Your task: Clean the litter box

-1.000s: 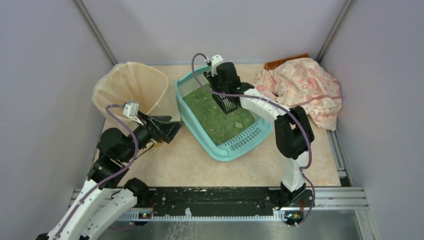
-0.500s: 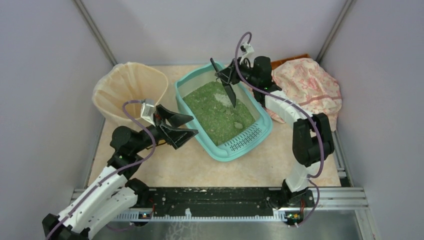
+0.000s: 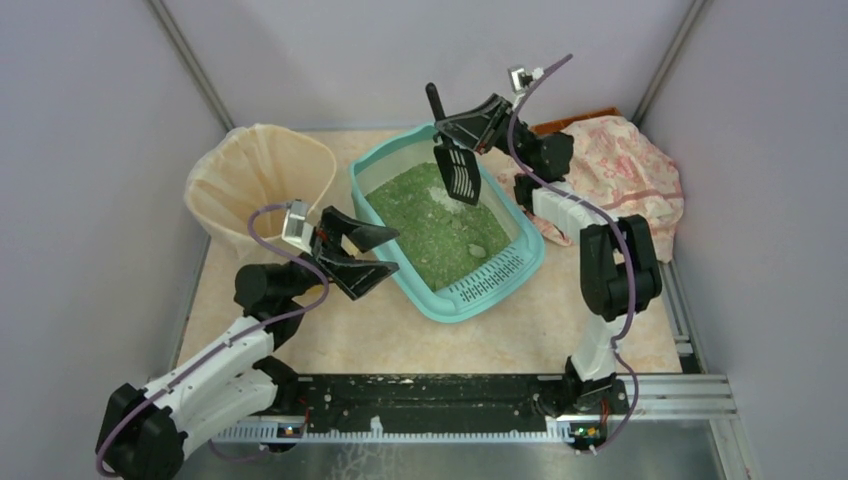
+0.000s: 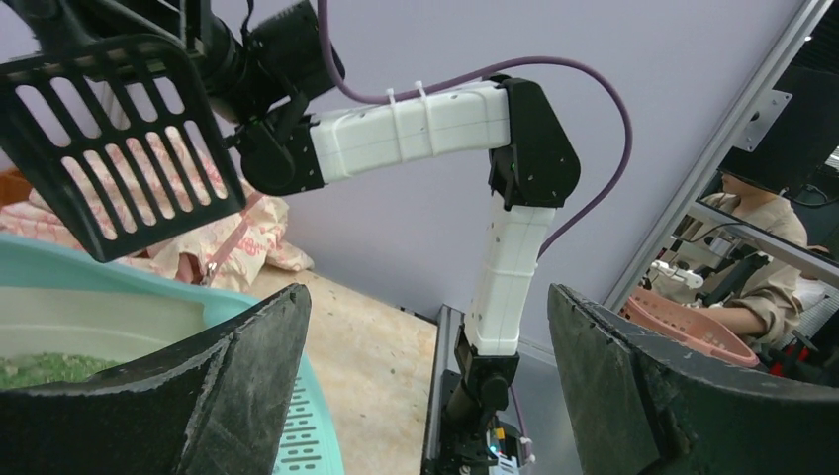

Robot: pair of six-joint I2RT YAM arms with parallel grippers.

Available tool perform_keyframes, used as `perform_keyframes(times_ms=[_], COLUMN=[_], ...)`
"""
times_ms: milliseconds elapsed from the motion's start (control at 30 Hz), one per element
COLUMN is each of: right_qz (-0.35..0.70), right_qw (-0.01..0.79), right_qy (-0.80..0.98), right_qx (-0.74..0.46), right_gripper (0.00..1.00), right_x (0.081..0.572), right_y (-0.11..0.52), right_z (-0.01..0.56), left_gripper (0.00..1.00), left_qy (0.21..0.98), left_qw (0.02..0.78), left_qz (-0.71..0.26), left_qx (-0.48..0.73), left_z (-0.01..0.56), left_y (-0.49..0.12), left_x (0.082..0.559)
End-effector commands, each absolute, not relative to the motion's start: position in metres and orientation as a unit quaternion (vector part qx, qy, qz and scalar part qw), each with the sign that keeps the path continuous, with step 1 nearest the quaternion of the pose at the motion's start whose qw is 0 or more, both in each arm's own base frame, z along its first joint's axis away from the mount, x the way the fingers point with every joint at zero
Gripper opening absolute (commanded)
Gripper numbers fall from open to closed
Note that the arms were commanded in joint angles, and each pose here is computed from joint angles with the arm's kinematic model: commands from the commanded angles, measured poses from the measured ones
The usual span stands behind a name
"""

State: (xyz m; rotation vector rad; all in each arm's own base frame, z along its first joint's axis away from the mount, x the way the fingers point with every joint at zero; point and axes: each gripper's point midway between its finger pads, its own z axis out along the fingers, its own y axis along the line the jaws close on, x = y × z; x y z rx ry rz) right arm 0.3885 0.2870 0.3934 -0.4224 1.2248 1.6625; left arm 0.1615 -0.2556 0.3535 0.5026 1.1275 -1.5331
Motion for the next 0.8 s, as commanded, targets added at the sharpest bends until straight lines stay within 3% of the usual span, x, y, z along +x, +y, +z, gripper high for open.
perform_keyframes(times_ms=[0, 467, 767], right_qz=[0.748, 0.768, 0.782], right_qw=[0.493, 0.498, 0.479], right_qy=[0.379, 0.270, 0.242], right_qx=[-0.232, -0.300, -0.317], right_gripper=[0.00, 0.00, 0.00], right_x=[0.323, 0.239, 0.212], right_y=[0.267, 0.259, 0.265], right_z=[0.455, 0.533, 0.549], left_gripper=[0.95, 0.96, 0.96], left_qy=[0.417, 0.350, 0.347], left_qw=[0.591, 0.585, 0.583], left_qz=[-0.651, -0.710, -0.719], left_qx=[0.231, 0.177, 0.154], left_z=[0.380, 0.397, 0.400], left_y=[-0.253, -0.261, -0.273], left_x=[0.156, 0.179, 0.202])
